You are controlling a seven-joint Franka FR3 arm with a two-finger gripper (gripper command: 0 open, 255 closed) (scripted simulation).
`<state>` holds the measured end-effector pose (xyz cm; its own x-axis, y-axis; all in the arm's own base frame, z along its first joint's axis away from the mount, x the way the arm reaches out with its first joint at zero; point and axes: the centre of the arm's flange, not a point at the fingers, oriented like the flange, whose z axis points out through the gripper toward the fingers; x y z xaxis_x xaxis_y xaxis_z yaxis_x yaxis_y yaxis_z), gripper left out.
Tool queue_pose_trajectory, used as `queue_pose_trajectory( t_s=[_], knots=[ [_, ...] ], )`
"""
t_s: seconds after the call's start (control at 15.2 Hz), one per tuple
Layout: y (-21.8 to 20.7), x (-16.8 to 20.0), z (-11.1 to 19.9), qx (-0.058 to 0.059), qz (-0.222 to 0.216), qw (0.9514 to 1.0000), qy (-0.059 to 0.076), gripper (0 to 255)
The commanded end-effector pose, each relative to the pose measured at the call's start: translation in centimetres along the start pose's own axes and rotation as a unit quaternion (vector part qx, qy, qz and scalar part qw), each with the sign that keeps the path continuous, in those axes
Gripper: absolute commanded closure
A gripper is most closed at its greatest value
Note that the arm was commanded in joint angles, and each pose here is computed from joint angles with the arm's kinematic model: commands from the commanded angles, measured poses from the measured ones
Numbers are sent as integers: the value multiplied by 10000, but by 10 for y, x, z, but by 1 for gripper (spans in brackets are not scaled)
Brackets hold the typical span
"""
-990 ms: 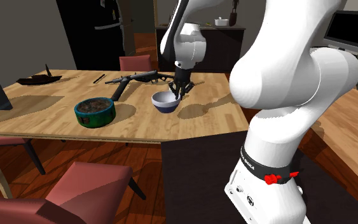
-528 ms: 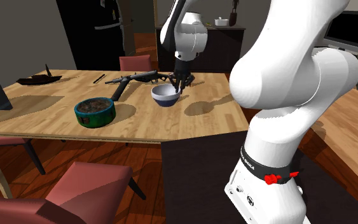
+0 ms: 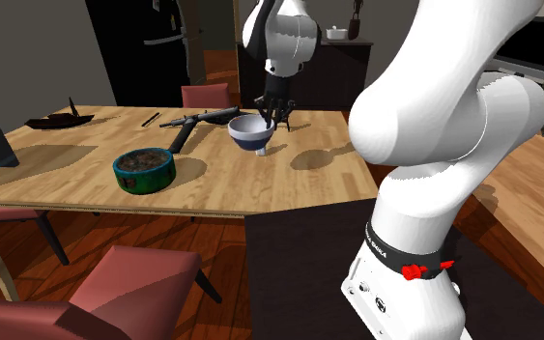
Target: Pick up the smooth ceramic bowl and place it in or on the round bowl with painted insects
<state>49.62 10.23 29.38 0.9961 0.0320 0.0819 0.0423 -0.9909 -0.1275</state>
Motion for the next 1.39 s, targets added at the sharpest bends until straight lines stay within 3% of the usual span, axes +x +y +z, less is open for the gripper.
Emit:
queue_pose_trajectory(
  t_s=[0.0, 1.32],
  knots=[
    [0, 0, -8, 0, 0, 10000, -1, 255],
    [-248, 89, 15, 0, 0, 10000, -1, 255]
  ],
)
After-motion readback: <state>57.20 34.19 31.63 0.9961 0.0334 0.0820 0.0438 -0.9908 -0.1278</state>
